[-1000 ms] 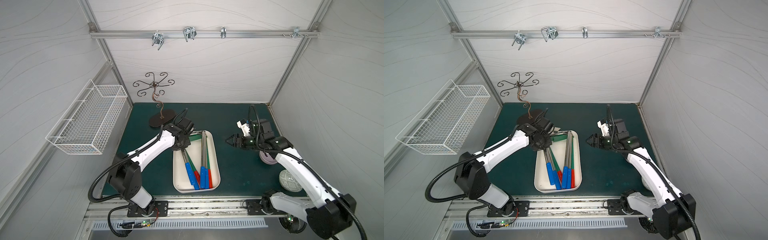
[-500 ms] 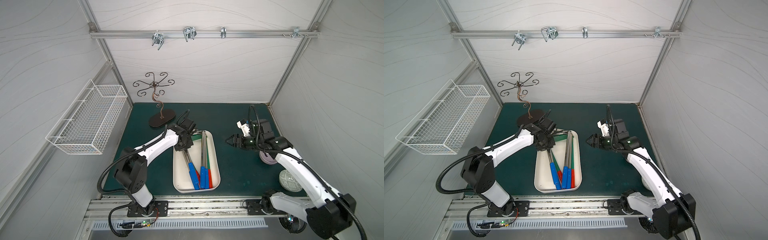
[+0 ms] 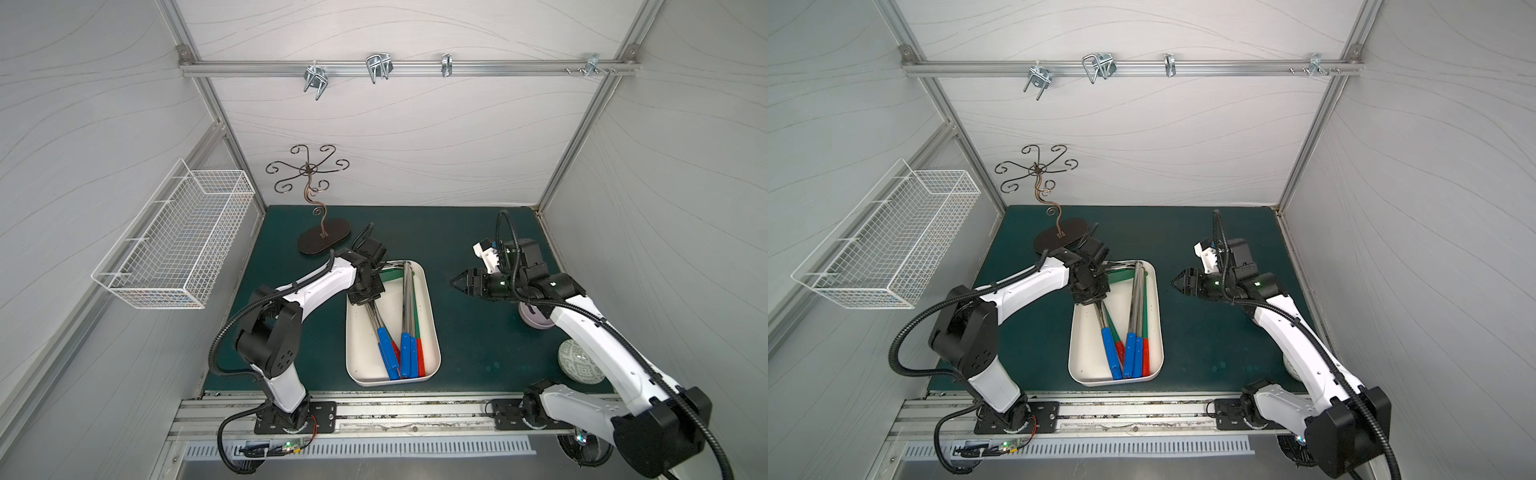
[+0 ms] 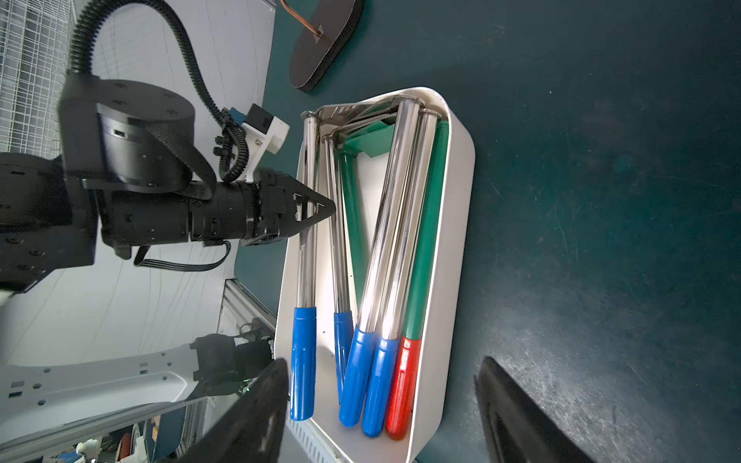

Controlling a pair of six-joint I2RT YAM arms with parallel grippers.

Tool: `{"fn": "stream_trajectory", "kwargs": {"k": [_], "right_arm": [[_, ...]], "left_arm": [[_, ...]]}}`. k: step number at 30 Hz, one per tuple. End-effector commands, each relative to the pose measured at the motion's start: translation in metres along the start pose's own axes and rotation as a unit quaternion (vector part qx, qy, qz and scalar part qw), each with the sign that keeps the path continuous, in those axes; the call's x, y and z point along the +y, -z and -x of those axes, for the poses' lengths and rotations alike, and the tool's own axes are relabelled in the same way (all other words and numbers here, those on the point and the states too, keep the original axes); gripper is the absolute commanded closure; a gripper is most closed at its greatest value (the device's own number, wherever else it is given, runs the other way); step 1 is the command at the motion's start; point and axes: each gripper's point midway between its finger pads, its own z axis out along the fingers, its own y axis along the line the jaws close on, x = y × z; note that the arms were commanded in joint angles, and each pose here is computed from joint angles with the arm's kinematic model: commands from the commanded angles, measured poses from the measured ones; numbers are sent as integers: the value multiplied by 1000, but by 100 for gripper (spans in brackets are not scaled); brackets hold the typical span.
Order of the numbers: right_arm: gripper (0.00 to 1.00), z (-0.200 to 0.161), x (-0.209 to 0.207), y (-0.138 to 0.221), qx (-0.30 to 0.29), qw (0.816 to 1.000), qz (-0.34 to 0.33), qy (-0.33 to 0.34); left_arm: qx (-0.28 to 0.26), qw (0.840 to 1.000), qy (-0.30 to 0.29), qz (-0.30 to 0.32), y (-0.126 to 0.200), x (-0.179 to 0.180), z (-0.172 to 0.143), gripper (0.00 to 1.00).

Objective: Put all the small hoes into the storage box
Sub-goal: Place the hoe in the storage box.

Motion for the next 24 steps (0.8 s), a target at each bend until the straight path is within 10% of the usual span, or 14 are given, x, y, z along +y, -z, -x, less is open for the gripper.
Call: {"fn": "stream_trajectory", "kwargs": {"k": [1,6,16,24], "right_arm": [[25,-3,-1,-1,9,1000,5,-3],[25,-3,-1,-1,10,1000,4,-2],[25,-6,-2,-2,12,1000,4,-4],[25,-6,-1,-1,11,1000,6,-5]], "left_arm": [[14,1000,9,10,-6,1,3,100],[25,999,12,16,-16,5,0,100],[4,1000,1,24,-1,11,4,54],[-38,999,-14,16,34,5,20,50]]}}
